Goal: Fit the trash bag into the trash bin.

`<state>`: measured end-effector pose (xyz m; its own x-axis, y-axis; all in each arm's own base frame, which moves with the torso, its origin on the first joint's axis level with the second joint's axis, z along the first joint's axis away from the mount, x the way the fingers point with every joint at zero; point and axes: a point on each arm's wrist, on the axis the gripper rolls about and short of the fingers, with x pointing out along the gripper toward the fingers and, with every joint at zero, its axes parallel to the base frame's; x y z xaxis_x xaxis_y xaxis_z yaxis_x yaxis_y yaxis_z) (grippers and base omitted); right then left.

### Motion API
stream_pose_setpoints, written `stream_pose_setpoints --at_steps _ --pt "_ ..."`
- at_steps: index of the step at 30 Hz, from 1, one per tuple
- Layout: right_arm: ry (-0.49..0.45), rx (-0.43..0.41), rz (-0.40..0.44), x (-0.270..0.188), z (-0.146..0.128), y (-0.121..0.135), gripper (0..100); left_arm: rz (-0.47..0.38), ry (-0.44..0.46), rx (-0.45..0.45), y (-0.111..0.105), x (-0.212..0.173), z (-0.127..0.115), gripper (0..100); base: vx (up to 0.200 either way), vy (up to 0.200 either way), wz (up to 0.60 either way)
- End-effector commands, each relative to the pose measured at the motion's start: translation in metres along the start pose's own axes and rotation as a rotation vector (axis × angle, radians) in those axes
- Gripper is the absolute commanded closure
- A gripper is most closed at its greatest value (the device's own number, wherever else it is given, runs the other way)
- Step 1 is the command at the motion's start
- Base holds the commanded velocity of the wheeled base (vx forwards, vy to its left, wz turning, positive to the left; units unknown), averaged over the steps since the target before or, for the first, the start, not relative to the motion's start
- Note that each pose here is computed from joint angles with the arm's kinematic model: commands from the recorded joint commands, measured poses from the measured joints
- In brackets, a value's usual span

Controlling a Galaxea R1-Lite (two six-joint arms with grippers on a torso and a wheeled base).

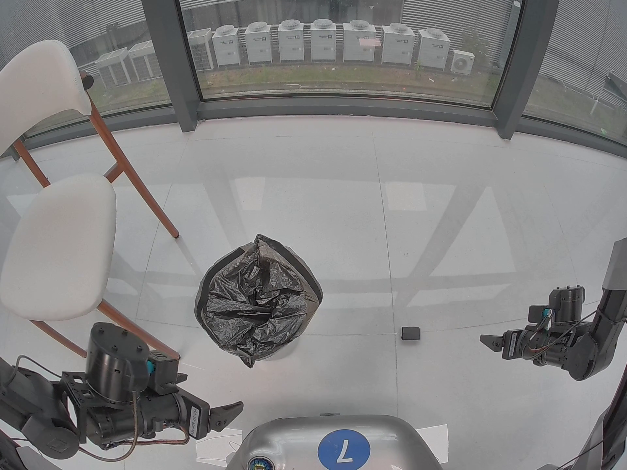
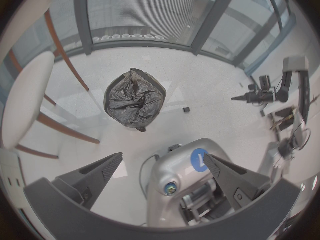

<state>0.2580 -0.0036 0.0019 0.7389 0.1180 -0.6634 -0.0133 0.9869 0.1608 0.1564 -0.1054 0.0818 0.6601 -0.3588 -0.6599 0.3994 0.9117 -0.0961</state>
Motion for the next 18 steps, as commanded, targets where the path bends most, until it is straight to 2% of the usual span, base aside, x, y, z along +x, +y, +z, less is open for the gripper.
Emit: stream_pose_setpoints --at_steps 1,7,10,15,16,18 --pt "0.014 0.010 0.025 0.009 -0.001 0.005 0 0.072 0.061 0.075 -0.001 0.023 0.001 0 0.000 0.000 0.00" --pt "0.026 0.039 0.038 0.007 -0.004 0.005 0 0.080 0.082 0.112 -0.002 0.027 -0.002 0 0.000 0.000 0.00" --pt "0.021 0.045 0.032 0.006 -0.003 0.002 0 0.132 0.092 0.128 -0.003 0.028 -0.006 0 0.000 0.000 0.00" --pt "0.009 0.032 0.039 0.008 0.000 0.005 0 0.345 0.086 0.135 0.004 0.025 -0.013 0 0.000 0.000 0.00" --pt "0.011 0.030 0.039 0.008 0.000 0.005 0 0.351 0.085 0.135 0.005 0.025 -0.013 0 0.000 0.000 0.00" --pt "0.014 0.014 0.052 0.010 -0.001 0.010 0 0.471 0.071 0.140 0.008 0.022 -0.016 0 0.000 0.000 0.00"
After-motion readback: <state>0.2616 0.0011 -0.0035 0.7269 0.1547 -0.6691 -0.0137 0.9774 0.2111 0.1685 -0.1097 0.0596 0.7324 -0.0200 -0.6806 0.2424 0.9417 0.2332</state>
